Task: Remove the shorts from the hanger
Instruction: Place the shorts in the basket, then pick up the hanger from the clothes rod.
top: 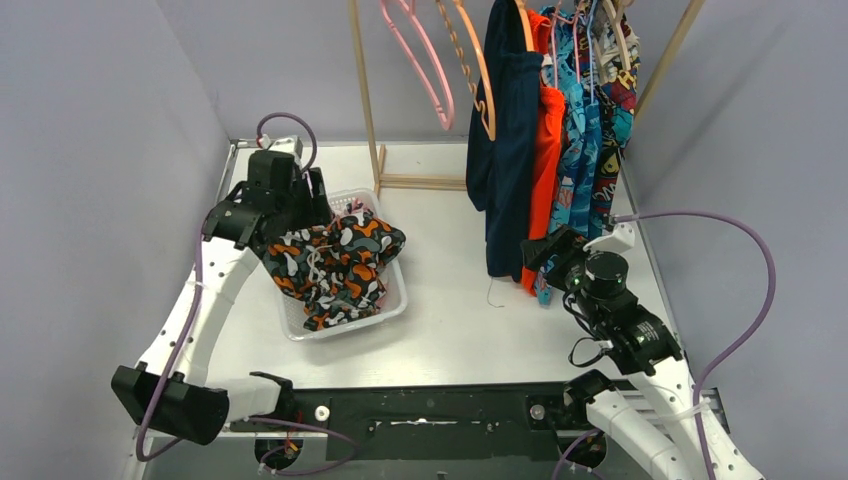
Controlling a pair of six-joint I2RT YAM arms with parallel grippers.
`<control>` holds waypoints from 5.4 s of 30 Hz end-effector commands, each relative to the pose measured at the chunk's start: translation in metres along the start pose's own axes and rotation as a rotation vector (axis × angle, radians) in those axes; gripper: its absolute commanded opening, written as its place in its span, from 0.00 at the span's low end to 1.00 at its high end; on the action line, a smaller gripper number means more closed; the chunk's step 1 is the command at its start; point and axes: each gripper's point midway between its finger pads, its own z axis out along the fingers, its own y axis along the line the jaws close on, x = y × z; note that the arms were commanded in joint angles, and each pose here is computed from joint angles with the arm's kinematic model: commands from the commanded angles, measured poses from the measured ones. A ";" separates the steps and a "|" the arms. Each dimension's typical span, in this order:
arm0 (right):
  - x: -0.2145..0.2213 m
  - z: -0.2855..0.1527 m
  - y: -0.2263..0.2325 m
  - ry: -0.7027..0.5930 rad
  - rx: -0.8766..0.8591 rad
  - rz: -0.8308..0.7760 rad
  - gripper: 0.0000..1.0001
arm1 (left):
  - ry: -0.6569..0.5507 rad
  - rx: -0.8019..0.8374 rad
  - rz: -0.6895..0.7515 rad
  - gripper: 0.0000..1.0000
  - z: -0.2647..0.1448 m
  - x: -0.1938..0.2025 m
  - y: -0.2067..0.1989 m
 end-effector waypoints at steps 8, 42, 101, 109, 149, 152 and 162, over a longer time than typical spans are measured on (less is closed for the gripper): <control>-0.015 -0.001 0.007 -0.045 -0.001 0.026 0.81 | 0.266 0.195 -0.114 0.30 0.122 0.108 -0.043; -0.132 0.005 0.100 -0.185 -0.106 -0.365 0.83 | 0.134 -0.074 -0.295 0.58 0.063 0.107 0.075; -0.233 0.111 0.162 -0.225 -0.001 -0.525 0.07 | -0.222 0.174 -0.105 0.73 0.023 0.051 0.044; -0.254 0.104 0.175 -0.380 -0.053 -0.544 0.00 | -0.229 0.177 -0.104 0.73 0.021 0.051 0.043; -0.256 0.039 0.197 -0.403 -0.160 -0.470 0.00 | -0.250 0.219 -0.097 0.73 0.016 0.047 0.036; -0.246 0.034 0.196 -0.368 -0.190 -0.468 0.00 | -0.250 0.261 -0.087 0.73 0.014 0.047 0.029; -0.208 0.019 0.184 -0.250 -0.245 -0.445 0.00 | -0.251 0.565 -0.095 0.74 -0.028 0.031 -0.030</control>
